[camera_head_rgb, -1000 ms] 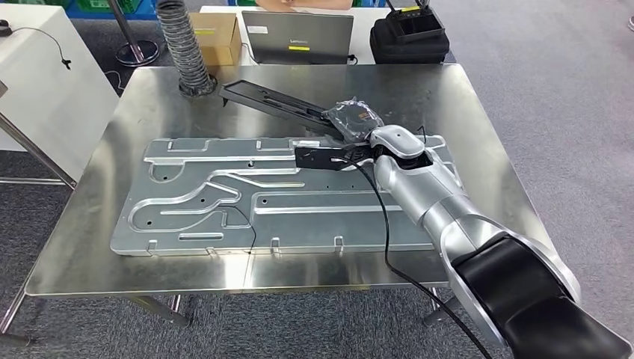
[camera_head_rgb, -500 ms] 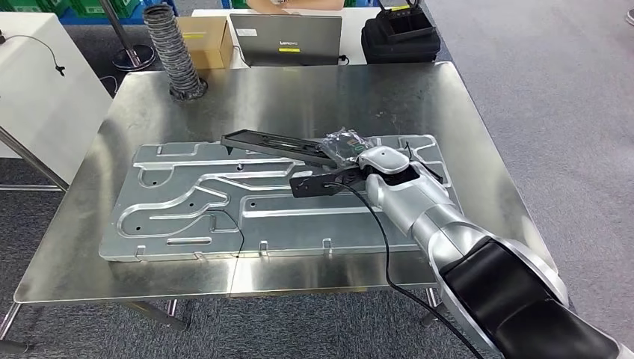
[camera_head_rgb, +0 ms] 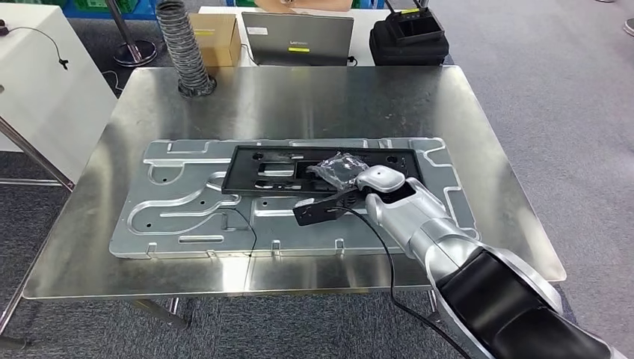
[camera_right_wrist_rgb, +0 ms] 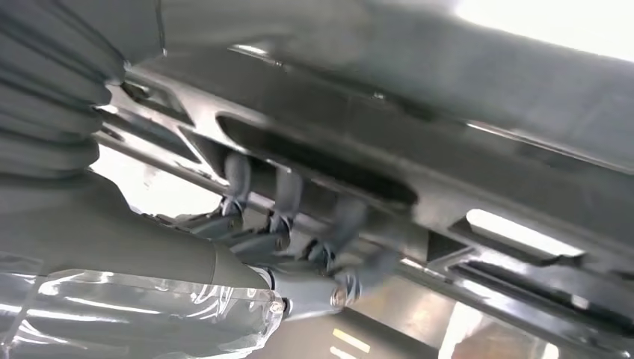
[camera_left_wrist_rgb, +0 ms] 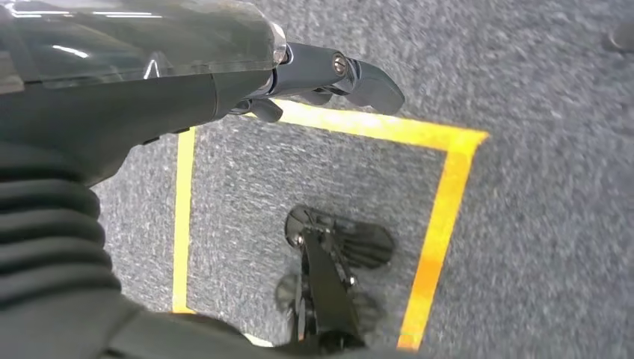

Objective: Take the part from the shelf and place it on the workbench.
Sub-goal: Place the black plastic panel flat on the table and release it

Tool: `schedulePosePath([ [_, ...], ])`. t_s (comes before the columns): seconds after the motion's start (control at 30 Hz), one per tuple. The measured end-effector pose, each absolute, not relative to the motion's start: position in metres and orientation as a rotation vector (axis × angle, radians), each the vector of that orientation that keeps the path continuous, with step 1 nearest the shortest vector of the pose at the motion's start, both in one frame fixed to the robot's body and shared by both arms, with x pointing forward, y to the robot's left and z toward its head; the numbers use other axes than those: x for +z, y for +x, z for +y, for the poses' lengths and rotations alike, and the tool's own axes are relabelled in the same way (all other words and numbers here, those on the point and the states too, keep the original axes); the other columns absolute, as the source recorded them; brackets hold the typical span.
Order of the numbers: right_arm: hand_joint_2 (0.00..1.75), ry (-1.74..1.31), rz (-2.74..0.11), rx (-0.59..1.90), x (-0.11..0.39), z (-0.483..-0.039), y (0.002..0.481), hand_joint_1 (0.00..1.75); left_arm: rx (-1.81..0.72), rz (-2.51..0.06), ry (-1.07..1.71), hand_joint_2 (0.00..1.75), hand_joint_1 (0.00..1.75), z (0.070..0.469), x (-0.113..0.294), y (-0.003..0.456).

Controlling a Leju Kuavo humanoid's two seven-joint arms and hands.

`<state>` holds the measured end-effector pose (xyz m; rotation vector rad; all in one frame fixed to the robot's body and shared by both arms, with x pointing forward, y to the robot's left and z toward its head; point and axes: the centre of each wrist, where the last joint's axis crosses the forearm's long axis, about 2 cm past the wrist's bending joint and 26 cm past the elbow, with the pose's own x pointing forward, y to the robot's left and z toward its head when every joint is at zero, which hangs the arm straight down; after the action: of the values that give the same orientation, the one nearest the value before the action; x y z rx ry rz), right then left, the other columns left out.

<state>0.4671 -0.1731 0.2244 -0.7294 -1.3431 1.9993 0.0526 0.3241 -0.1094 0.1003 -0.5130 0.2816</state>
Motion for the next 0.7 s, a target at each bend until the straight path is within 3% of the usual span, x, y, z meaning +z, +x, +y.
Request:
schedulePosePath([
  [0.07,0.00,-0.717,-1.348,2.005,0.222,-0.173,0.466,0.00,0.275,-0.521,0.095,0.00,0.00,0.323,-0.109,0.054],
  [0.27,0.00,-0.610,-1.435,1.950,0.215,-0.173,0.463,0.00,0.243,-0.519,0.088,0.00,0.00,0.322,-0.109,0.056],
  [0.4,0.00,-0.423,-1.620,1.779,0.207,-0.173,0.459,0.00,0.239,-0.502,0.085,0.00,0.00,0.321,-0.109,0.054],
  [0.5,0.00,-0.258,-1.891,1.495,0.214,-0.175,0.460,0.00,0.239,-0.499,0.084,0.00,0.00,0.321,-0.109,0.054],
  [0.7,0.00,-0.066,-2.364,0.628,0.242,-0.209,0.450,0.00,0.248,-0.492,0.088,0.00,0.00,0.321,-0.110,0.051],
])
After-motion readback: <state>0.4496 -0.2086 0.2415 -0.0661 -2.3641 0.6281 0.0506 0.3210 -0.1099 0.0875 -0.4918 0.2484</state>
